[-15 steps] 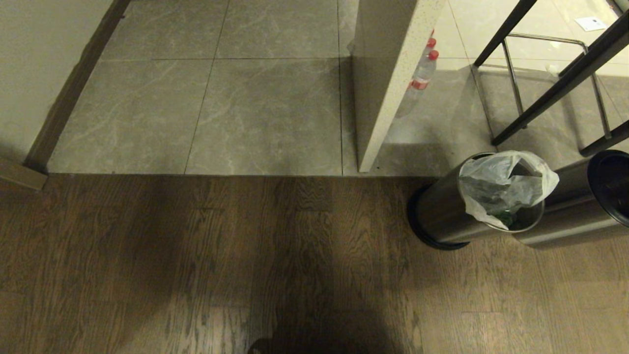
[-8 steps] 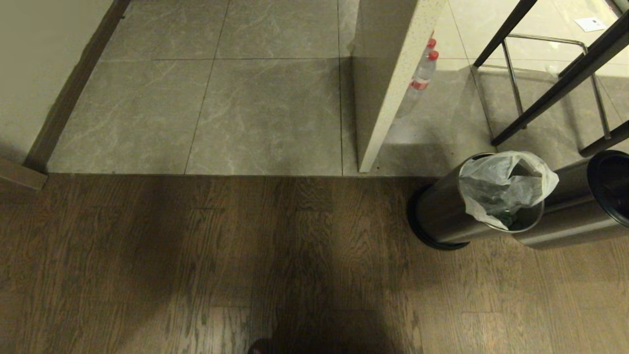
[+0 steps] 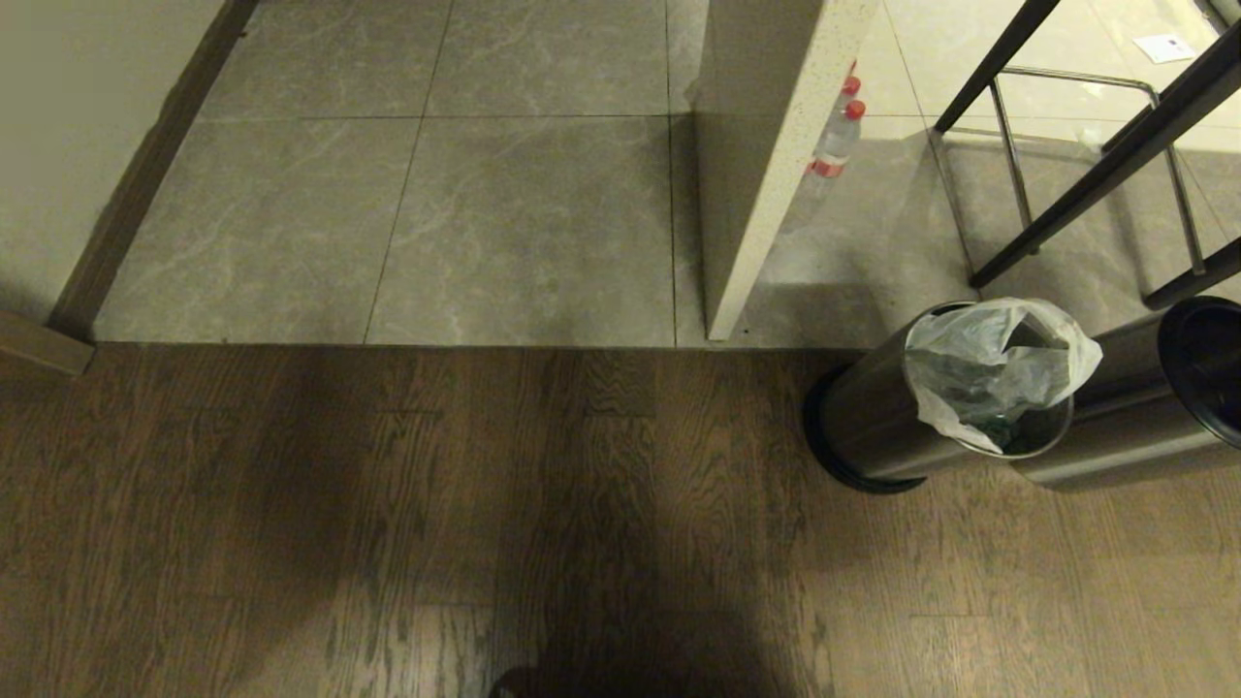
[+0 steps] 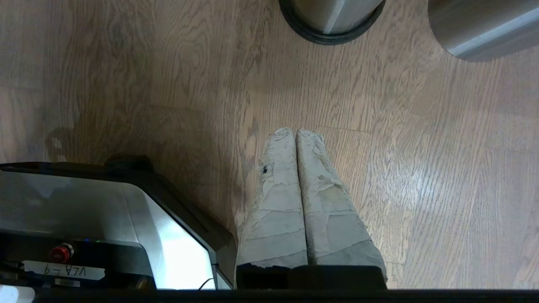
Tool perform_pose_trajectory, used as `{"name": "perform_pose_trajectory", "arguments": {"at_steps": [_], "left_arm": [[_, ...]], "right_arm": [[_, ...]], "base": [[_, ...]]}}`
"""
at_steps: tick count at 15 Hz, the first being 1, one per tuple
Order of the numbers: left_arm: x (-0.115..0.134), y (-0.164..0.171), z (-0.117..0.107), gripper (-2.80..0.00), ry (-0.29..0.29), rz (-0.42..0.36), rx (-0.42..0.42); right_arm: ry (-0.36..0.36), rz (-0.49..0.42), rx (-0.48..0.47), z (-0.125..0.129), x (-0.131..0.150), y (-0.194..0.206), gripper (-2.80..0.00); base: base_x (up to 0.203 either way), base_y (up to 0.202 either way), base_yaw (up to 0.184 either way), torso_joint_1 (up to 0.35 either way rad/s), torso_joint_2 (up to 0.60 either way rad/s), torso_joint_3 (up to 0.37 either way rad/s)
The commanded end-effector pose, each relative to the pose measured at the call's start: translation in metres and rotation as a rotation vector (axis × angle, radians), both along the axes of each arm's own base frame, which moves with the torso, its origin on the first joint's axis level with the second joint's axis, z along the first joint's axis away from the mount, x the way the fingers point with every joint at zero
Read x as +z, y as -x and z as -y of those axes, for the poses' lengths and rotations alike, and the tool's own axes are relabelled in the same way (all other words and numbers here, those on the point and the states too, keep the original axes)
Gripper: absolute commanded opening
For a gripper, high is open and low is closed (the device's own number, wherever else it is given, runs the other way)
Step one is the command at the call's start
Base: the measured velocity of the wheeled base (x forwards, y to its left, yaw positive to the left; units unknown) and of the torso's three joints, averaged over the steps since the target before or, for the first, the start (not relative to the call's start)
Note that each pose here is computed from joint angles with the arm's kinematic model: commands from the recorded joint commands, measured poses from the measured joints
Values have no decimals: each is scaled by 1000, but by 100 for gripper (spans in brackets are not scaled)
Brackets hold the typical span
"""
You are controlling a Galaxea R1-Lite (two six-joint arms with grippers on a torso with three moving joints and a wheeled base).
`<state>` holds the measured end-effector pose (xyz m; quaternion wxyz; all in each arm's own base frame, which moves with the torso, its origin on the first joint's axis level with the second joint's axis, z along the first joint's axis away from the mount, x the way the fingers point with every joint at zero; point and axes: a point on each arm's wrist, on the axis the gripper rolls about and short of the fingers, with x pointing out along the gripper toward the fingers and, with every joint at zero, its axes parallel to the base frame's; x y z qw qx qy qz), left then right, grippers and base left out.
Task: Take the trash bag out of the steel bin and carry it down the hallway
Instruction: Pick up the trash bag
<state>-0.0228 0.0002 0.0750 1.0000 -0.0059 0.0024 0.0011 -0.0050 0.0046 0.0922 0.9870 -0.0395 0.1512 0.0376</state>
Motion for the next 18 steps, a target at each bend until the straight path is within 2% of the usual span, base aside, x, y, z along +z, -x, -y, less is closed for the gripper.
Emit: {"name": "perform_pose_trajectory", "arguments": {"at_steps": [1,14,17,18], "left_arm": [[0,0,0,-280,0,0,1],[0,0,0,-280,0,0,1],[0,0,0,-280,0,0,1],[0,0,0,-280,0,0,1]], "right_arm": [[0,0,2,0,0,0,-280],[-4,10,-11,1,-2,1,-280],[-20,171,-51,3,-12,15,-280],[-30,190,-65,4,-15,16,-280]], "base": [[0,0,0,0,0,0],[0,0,0,0,0,0],[0,0,0,0,0,0],[0,0,0,0,0,0]]}}
